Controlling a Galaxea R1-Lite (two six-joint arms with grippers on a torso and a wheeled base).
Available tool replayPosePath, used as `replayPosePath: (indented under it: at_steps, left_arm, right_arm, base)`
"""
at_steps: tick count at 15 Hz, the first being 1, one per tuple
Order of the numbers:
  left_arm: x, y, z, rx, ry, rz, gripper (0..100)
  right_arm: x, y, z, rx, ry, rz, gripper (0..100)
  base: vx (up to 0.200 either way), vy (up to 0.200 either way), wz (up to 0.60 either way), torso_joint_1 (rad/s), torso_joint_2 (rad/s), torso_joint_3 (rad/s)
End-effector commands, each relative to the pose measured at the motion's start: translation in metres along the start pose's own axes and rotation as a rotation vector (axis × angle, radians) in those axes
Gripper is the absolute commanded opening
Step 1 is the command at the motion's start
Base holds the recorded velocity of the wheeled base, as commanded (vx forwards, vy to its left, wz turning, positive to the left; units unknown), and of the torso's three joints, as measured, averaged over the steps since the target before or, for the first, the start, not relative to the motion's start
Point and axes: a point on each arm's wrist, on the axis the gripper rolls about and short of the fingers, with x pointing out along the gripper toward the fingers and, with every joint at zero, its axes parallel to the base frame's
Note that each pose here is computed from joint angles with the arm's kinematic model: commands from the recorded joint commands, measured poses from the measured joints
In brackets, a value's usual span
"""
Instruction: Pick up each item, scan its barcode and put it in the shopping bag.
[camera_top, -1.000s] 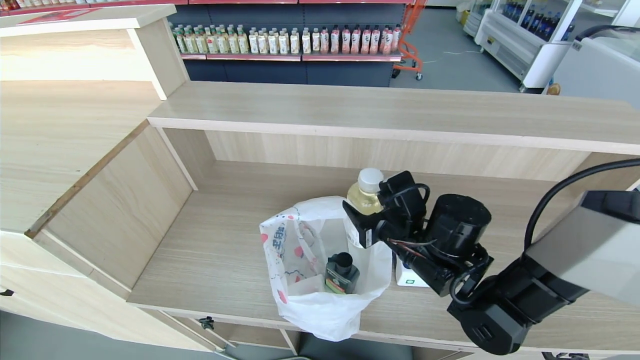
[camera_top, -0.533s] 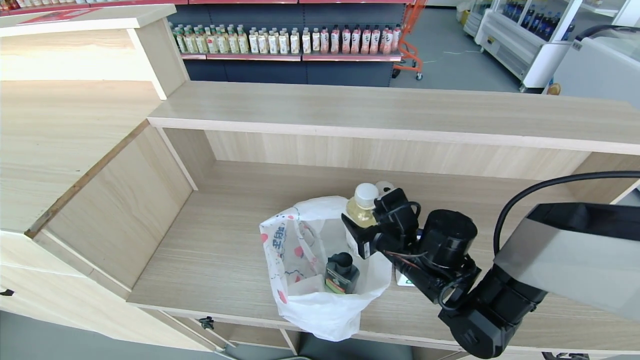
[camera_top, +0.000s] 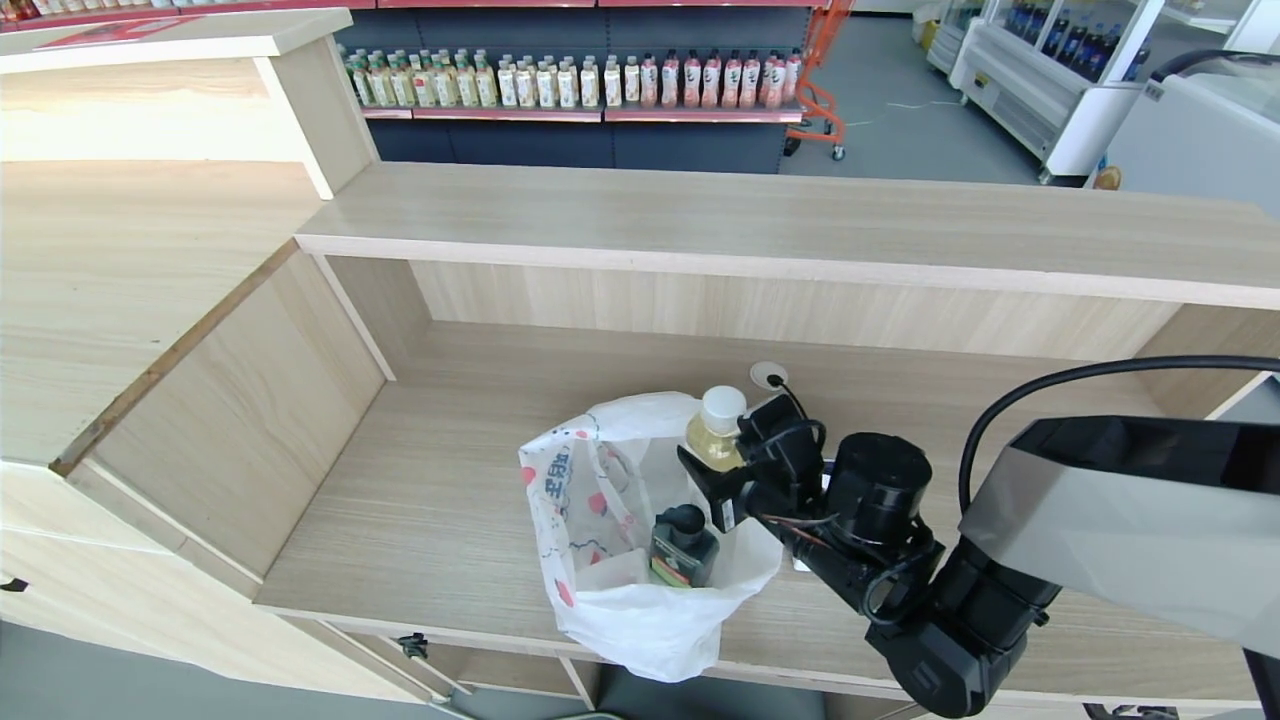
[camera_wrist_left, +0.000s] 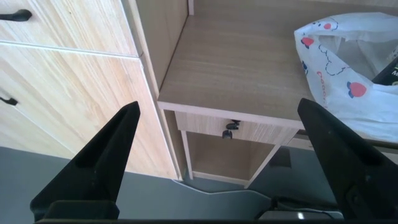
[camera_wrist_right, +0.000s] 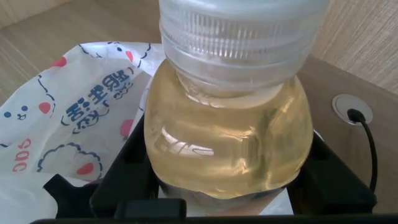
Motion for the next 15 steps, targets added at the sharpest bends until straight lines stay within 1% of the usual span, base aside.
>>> replayPosePath:
  at_steps: [1,7,12,15]
  left_arm:
    - [0.000,0.000,0.000,-0.001,-0.001,0.000,100]
    - [0.000,0.000,0.000,-0.001,-0.001,0.000,100]
    - [0.000,0.000,0.000,-0.001,-0.001,0.000,100]
    - [0.000,0.000,0.000,-0.001,-0.001,0.000,100]
  right_arm:
    - [0.001,0.001,-0.002,0.002,0.002,0.002,0]
    - [-0.003,0.002,-0.008,-0.006,0.032,0.008,0]
    - [-0.008,-0.006,-0.018,-0.007,0.073,-0.010,0]
    - [-0.009,-0.006,-0.021,-0.008,0.084,-0.009,0]
  base:
    - [0.000,0.000,0.00,0.000,0.00,0.000]
    - [0.000,0.000,0.00,0.000,0.00,0.000]
    - [0.000,0.000,0.00,0.000,0.00,0.000]
    - [0.000,0.000,0.00,0.000,0.00,0.000]
